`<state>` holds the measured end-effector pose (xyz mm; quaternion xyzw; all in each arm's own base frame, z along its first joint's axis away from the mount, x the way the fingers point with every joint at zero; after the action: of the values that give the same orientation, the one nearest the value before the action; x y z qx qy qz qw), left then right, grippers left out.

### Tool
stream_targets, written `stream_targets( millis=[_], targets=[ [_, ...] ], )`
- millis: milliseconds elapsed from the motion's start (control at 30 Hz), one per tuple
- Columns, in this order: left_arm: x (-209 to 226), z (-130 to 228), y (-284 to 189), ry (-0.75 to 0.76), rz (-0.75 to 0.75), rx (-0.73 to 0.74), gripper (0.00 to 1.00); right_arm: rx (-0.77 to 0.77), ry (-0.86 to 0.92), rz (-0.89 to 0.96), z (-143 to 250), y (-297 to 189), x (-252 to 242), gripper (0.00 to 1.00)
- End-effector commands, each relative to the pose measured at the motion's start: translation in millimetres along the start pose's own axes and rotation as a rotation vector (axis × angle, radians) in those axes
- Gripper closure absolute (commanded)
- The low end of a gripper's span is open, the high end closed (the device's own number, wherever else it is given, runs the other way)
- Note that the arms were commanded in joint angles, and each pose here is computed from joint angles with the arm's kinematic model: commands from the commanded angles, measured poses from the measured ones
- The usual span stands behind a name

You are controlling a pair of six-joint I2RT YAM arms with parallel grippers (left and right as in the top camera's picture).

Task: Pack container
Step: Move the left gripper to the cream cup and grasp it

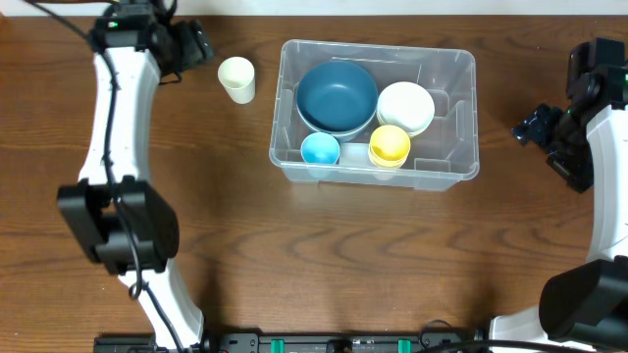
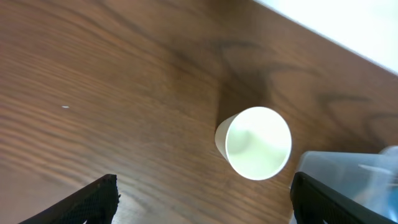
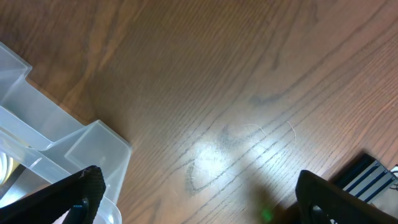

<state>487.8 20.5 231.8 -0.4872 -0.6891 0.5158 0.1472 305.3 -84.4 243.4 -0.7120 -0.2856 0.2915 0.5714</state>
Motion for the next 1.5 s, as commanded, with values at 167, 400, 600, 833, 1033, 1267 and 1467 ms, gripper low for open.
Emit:
stream_targets(
  millis=[167,400,600,833,1033,1267,1467],
  targets=[
    [0.5,22.3,61.1,0.048,-0.033,0.11,0.12,0.001,0.017,0.005,-0.1,0.5,-1.8,0.01],
    [11.5,37.2,96.7,0.044,-0.077,0.181,0.12,0.001,0.017,0.005,-0.1,0.5,-1.8,0.01],
    [16.3,44.8,108.9,0.043,-0.096,0.212,0.12,0.001,0.017,0.005,-0.1,0.5,-1.8,0.01],
    [21.6,52.6,117.3,0.042,-0.117,0.245,0.38,0.001,0.017,0.005,-0.1,0.5,-1.8,0.01],
    [23.5,55.5,116.3,0.041,-0.127,0.262,0.92,0.001,0.017,0.005,-0.1,0.5,-1.8,0.01],
    [16.2,53.4,95.9,0.037,-0.086,0.271,0.94,0.001,0.017,0.005,-0.1,0.5,-1.8,0.01],
    [1.6,35.2,50.8,0.042,-0.02,0.187,0.94,0.001,0.017,0.005,-0.1,0.5,-1.8,0.01]
  ],
)
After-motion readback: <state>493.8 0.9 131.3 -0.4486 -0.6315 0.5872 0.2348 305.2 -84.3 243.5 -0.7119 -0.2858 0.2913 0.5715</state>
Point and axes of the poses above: each gripper's point midway between its finger pads, its own y axis out along the fingers, its own x axis along the line the jaws close on, z = x × y, the point moved 6 cm from there along -y, back along the fingers, and after that the axes turned 11 degrees about -y, right-handed, at the moved point
